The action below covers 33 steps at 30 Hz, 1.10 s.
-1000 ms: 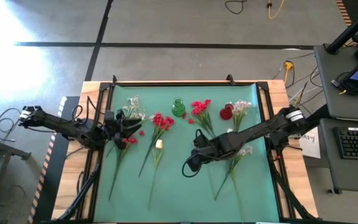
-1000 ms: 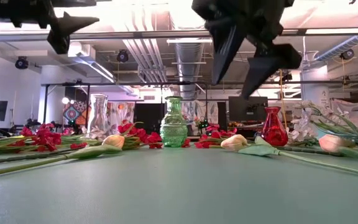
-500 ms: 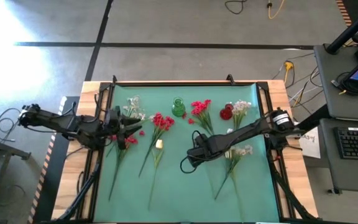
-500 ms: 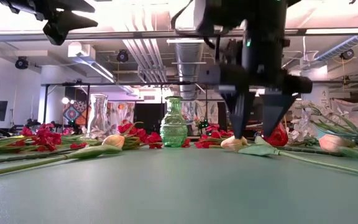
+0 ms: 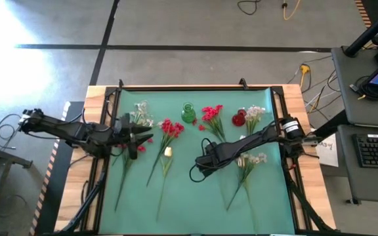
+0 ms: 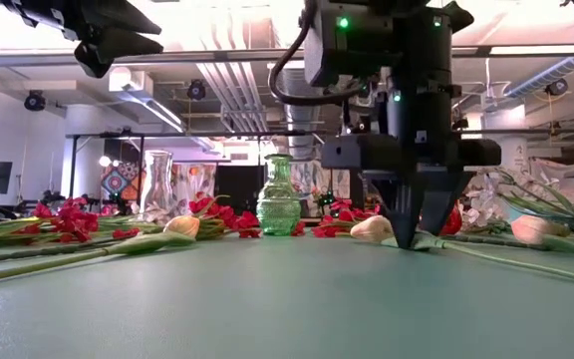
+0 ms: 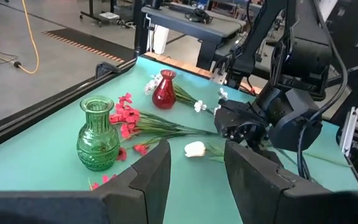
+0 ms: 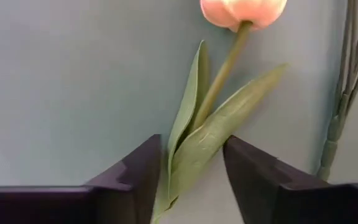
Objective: Sort flowers into vase by color
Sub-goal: Put the right white tulip into the green vase
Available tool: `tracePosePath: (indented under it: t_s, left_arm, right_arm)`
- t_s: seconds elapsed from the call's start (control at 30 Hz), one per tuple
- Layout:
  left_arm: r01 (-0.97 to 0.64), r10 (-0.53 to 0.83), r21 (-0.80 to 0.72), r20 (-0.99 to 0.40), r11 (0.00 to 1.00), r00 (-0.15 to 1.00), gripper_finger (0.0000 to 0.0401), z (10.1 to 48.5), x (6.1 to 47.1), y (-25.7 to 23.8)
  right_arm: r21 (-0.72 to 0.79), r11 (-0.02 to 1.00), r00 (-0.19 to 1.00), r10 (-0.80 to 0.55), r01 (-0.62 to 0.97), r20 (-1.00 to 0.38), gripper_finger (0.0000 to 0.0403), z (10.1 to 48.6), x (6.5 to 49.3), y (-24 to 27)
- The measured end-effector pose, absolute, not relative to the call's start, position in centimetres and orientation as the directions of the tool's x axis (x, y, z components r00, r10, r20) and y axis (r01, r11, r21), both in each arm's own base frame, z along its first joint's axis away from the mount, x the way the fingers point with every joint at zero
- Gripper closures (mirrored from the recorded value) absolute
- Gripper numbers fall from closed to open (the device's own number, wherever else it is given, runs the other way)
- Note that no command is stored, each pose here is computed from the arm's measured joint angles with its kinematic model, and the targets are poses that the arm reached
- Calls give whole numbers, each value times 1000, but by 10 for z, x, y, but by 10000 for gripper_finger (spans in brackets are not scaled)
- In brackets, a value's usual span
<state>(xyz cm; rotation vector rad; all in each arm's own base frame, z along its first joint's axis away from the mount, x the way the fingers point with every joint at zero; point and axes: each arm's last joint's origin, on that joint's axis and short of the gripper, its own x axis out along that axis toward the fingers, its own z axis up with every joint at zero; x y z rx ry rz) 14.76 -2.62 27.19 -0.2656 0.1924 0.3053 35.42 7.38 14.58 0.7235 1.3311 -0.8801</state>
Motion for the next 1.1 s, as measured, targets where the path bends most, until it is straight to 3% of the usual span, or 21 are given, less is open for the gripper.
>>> tracePosePath:
  t_s: [0.33, 0.5, 0.73, 0.93, 1.1]
  left_arm:
    - [-327, 273, -212, -250, 921, 929, 262, 268, 154, -28]
    - [-330, 274, -208, -257, 921, 927, 262, 267, 155, -28]
    - [-329, 274, -207, -256, 921, 927, 262, 267, 155, -28]
    - [-329, 274, -206, -258, 921, 927, 262, 267, 155, -28]
    - [-336, 275, -217, -269, 917, 923, 262, 265, 157, -29]
  right_arm:
    - [-25, 524, 42, -115, 851, -992, 384, 142, 358, 75]
    - [-4, 518, 62, -111, 855, -992, 384, 151, 356, 74]
    - [94, 533, 188, -125, 841, -974, 385, 182, 354, 73]
    - [244, 601, 433, -189, 761, -881, 385, 225, 355, 70]
    - [321, 710, 672, -283, 627, -684, 385, 263, 363, 64]
